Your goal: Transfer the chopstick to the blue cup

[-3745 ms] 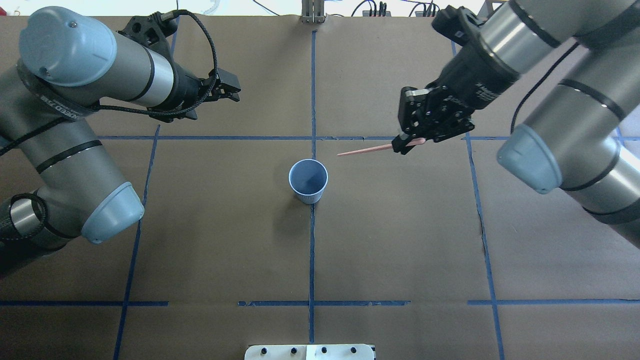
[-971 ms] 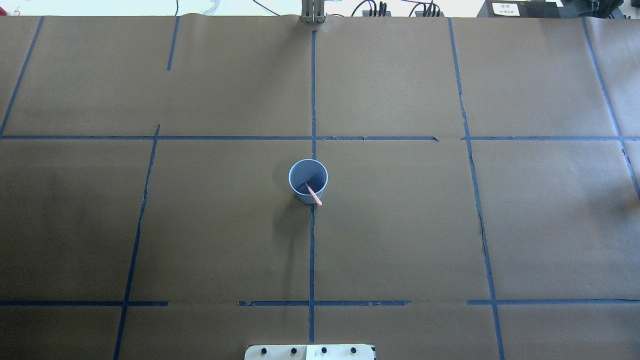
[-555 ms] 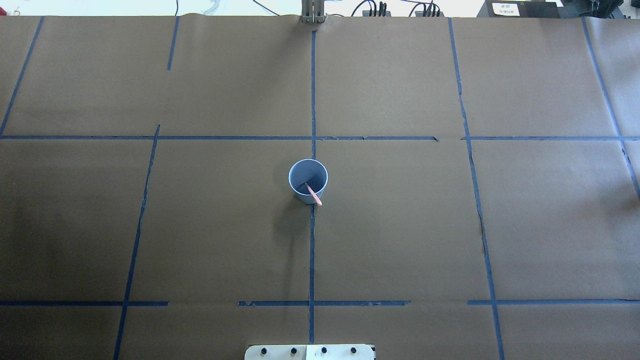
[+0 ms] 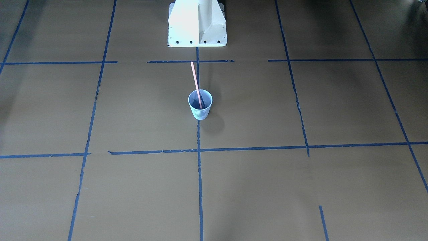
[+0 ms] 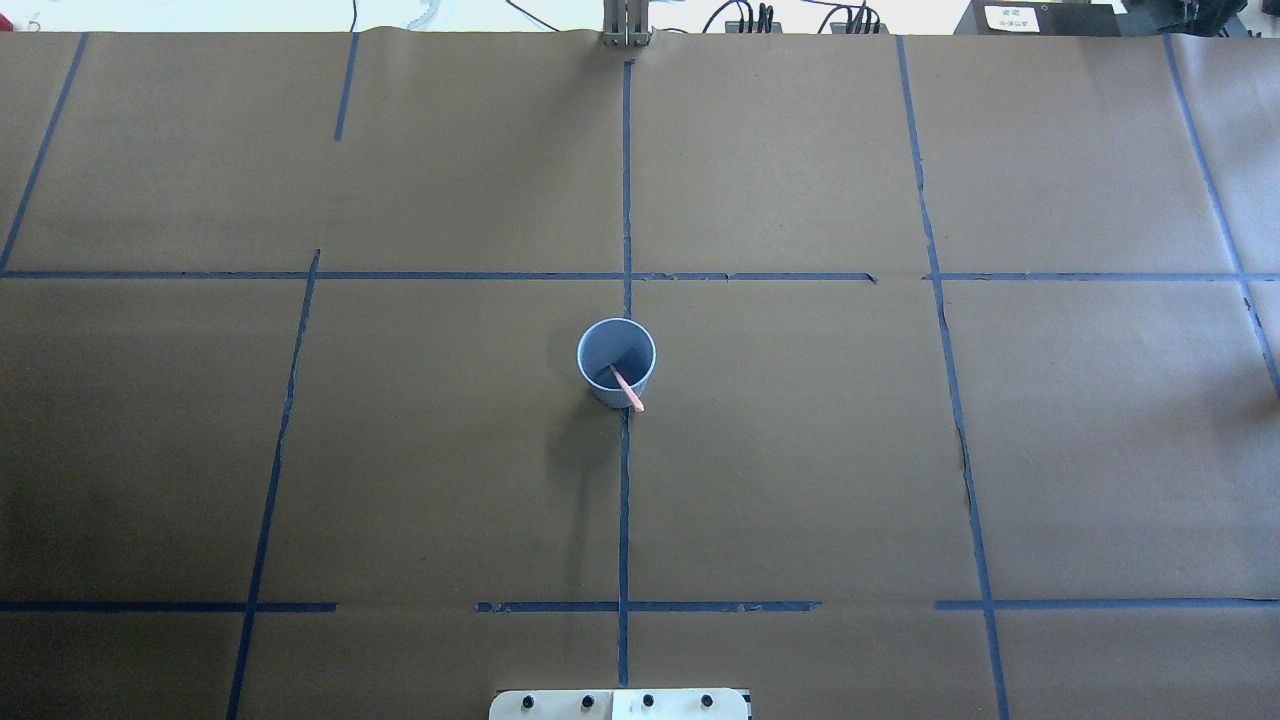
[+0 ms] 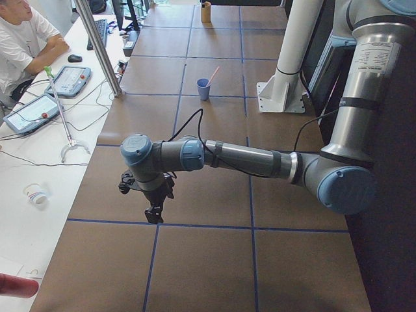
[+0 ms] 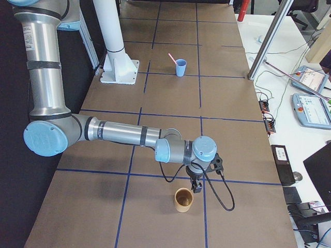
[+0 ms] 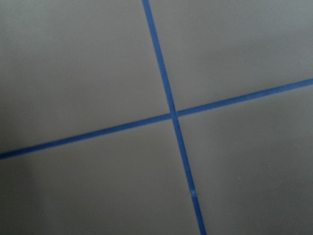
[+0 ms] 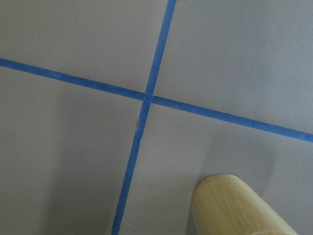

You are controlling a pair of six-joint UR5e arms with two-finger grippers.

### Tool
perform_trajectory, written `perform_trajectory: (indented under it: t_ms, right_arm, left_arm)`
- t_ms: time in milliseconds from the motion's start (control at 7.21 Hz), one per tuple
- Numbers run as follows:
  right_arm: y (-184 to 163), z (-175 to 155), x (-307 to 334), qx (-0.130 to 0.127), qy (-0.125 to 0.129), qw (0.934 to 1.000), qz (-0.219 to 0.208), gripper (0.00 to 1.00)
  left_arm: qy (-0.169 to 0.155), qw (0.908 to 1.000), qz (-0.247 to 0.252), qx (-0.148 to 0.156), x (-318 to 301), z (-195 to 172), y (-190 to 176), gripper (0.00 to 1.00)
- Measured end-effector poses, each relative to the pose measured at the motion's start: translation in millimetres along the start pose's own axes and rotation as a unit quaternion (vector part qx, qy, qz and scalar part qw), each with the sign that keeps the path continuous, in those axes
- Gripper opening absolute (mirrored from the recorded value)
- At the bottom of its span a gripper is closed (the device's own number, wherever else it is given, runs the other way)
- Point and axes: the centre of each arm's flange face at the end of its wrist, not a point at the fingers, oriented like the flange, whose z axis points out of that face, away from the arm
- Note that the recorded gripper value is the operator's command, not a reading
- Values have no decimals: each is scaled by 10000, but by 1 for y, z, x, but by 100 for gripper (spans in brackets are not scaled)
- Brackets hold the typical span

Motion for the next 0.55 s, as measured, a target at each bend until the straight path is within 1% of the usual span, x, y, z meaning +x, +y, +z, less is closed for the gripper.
perform_trajectory:
  t_ms: [139,416,555]
  right_arm:
    - [1,0,-1,1,0,10000,7,100]
    - [0,-1,-2,17,5,10000,-5,100]
    - [0,-3,-4,36,10,10000,-26,100]
  left_arm:
    - [-107,9999,99,90,0,3,11,100]
    - [-234,9977,430,479,1,5,19,100]
    - [-177,9968,515,580,6,3,23,100]
